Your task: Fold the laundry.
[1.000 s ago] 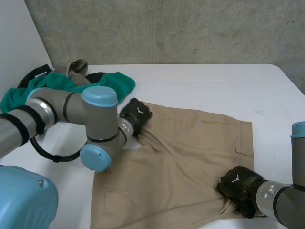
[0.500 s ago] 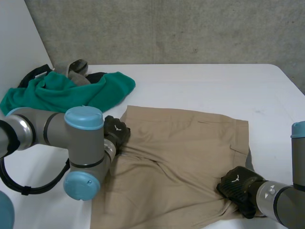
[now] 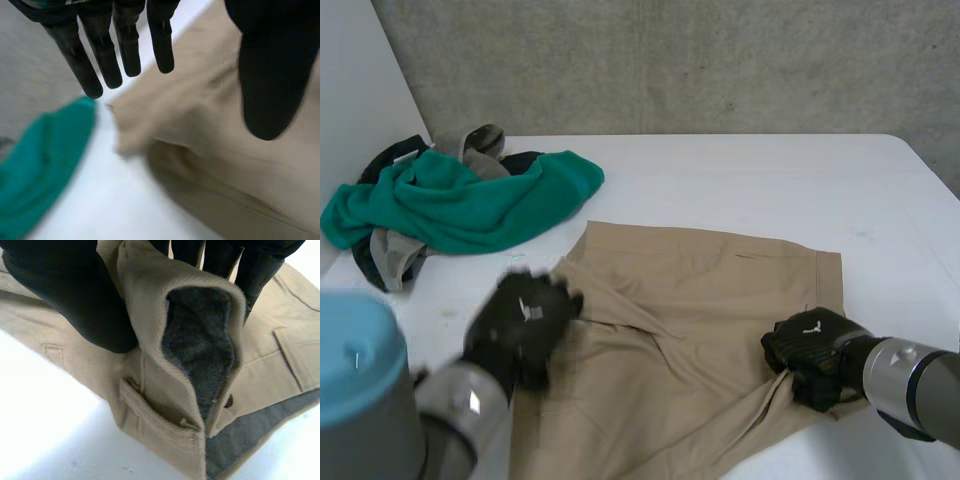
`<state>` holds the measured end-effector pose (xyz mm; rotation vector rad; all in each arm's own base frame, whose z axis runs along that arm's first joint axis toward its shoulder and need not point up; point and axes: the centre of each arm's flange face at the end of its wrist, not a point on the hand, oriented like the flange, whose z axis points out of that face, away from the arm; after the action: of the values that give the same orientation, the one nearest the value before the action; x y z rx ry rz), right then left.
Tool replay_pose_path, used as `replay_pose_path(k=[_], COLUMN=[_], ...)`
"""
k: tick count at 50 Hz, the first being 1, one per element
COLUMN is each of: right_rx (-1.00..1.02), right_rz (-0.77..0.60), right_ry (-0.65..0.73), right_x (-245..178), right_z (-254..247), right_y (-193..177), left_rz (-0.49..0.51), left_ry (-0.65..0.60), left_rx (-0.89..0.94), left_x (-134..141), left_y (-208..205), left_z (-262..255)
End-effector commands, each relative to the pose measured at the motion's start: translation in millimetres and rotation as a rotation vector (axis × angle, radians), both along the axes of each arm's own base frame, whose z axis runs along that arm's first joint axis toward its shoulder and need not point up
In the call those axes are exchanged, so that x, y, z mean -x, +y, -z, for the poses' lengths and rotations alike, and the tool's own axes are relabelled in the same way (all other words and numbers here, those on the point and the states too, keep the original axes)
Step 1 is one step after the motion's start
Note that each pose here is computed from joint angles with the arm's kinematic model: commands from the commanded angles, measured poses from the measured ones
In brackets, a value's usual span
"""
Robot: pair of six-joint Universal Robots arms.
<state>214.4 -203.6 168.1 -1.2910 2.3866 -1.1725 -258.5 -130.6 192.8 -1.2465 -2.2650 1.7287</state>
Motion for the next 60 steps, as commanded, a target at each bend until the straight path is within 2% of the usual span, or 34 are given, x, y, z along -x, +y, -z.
replay_pose_path(k=[1, 6, 12, 18, 21, 25, 26, 29, 30, 34, 38, 43, 48, 54, 60], right_rx=[0.005, 0.020, 0.017, 0.028, 0.071, 0.195, 0.229, 0.365, 0.388, 0.485, 0.559, 0.655, 0.784, 0.861, 0.777], right_rz=[0.049, 0.066, 0.087, 0.084, 0.069, 0.058, 0.056, 0.057, 0.059, 0.071, 0.101, 0.092, 0.056, 0.150, 0.253], right_ry=[-0.023, -0.029, -0.043, -0.045, -0.044, -0.072, -0.078, -0.105, -0.108, -0.126, -0.108, -0.016, 0.104, 0.067, -0.046], right_x=[5, 7, 8, 8, 5, -1, -3, -7, -9, -15, -19, -36, -50, -51, -36], right_z=[-2, -2, -1, -3, -9, -22, -26, -37, -37, -27, -10, 21, 51, 23, -25], right_y=[-10, -15, -17, -18, -24, -45, -50, -78, -85, -125, -158, -183, -197, -198, -174], left_rz=[0.005, -0.008, -0.016, -0.004, 0.021, 0.059, 0.043, 0.015, -0.001, -0.047, -0.054, 0.025, 0.073, 0.088, 0.073], left_ry=[-0.012, 0.000, -0.049, 0.017, -0.022, -0.076, -0.069, -0.047, -0.040, -0.047, -0.066, -0.044, -0.027, 0.045, 0.110], left_rx=[-0.227, -0.303, -0.343, -0.256, -0.204, 0.019, 0.141, 0.331, 0.445, 0.663, 0.712, 0.731, 0.698, 0.628, 0.610], left_x=[-13, -14, -11, 10, 21, 49, 59, 76, 86, 108, 121, 138, 143, 140, 131], left_y=[44, 53, 52, 29, 14, -36, -62, -102, -126, -180, -212, -224, -224, -207, -195], left_z=[20, 26, 43, 49, 55, 43, 31, 12, 4, -3, 16, 40, 60, 55, 25])
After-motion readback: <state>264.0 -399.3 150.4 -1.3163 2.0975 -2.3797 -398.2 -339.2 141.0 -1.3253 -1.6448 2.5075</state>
